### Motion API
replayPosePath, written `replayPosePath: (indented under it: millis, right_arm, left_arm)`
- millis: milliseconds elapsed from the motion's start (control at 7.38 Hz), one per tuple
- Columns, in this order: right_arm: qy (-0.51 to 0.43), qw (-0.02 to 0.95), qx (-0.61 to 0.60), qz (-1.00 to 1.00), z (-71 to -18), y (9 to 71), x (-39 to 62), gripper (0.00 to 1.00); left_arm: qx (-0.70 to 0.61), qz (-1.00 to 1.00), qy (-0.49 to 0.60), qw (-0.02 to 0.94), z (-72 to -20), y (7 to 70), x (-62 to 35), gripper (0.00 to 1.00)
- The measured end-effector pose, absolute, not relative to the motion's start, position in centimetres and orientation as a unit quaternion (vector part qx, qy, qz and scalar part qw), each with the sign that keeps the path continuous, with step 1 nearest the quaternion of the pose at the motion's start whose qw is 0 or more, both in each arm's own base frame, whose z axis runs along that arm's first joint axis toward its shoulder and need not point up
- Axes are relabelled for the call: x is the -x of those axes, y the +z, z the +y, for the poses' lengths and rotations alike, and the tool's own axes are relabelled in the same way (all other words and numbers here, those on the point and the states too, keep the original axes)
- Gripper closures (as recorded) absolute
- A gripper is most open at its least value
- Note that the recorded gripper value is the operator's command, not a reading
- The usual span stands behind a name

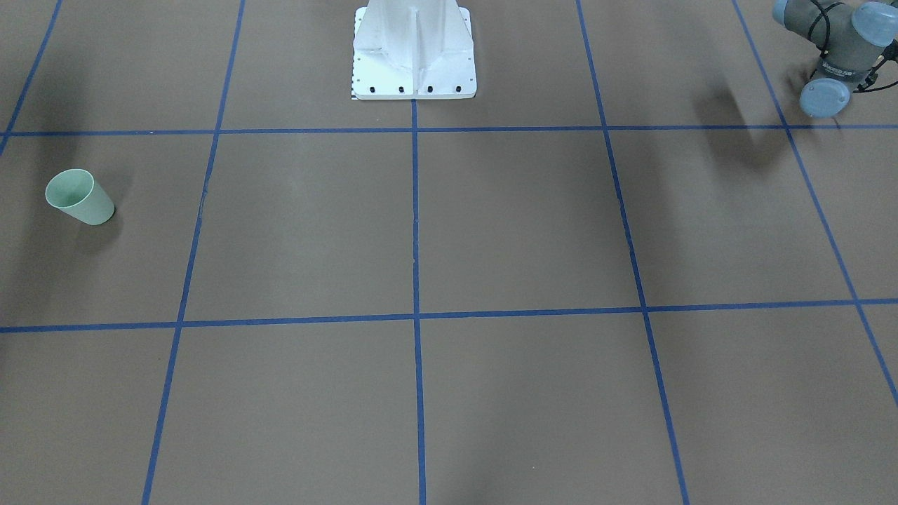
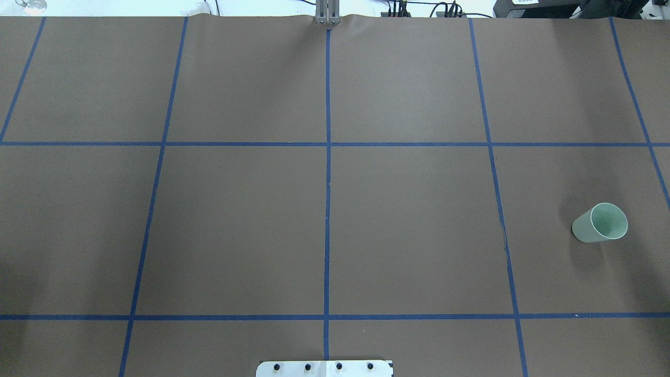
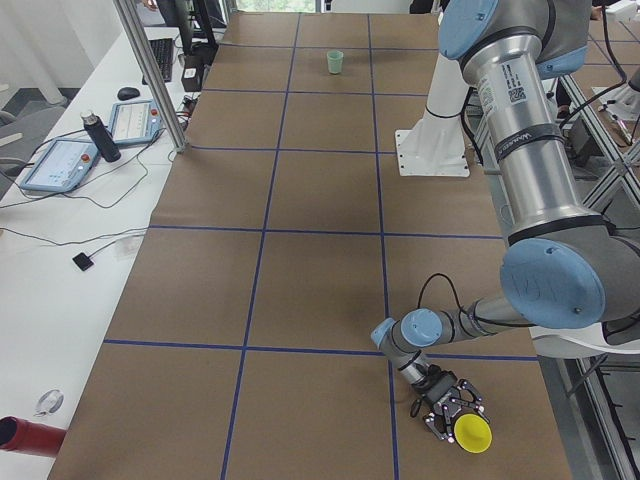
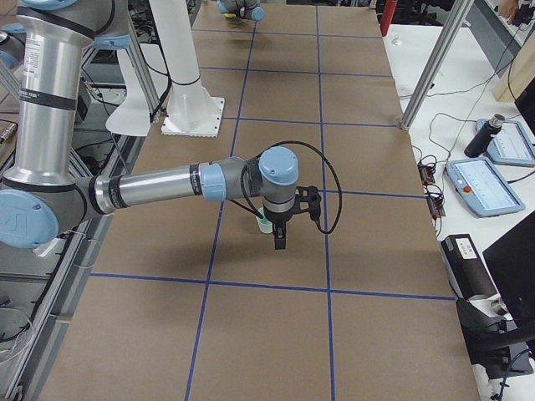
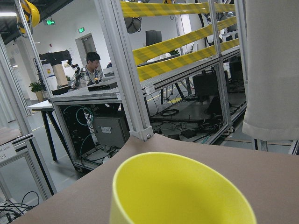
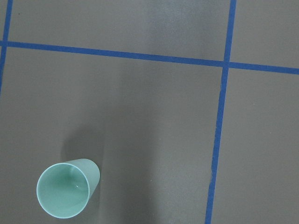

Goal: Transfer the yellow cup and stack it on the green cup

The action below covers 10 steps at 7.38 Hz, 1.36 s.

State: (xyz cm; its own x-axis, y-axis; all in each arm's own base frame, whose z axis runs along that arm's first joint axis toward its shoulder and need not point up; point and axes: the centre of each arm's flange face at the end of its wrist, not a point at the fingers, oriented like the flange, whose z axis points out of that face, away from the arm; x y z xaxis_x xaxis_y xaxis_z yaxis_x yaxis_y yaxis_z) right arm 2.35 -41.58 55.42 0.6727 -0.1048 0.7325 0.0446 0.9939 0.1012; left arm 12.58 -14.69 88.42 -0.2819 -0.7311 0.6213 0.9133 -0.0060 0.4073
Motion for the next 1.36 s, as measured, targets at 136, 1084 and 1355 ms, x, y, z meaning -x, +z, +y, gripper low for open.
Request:
replayPosePath:
  millis: [136, 1084, 1355]
  right_arm:
    - [-0.041, 0.914, -0.038, -0.402, -41.5, 55.4, -2.4, 0.01]
    - [-0.029, 0.915, -0.031, -0.402, -40.4, 51.5, -3.1, 0.01]
    - [-0.027, 0.915, -0.029, -0.401, -40.3, 51.3, -3.2, 0.01]
  left_arm:
    - [0.117, -0.39, -0.699, 0.588, -14.7, 88.5, -12.5, 0.87]
    - [0.122, -0.416, -0.645, 0.63, -10.9, 87.7, -3.1, 0.98]
    - [0.1, -0.363, -0.629, 0.68, -13.1, 85.5, -1.7, 0.98]
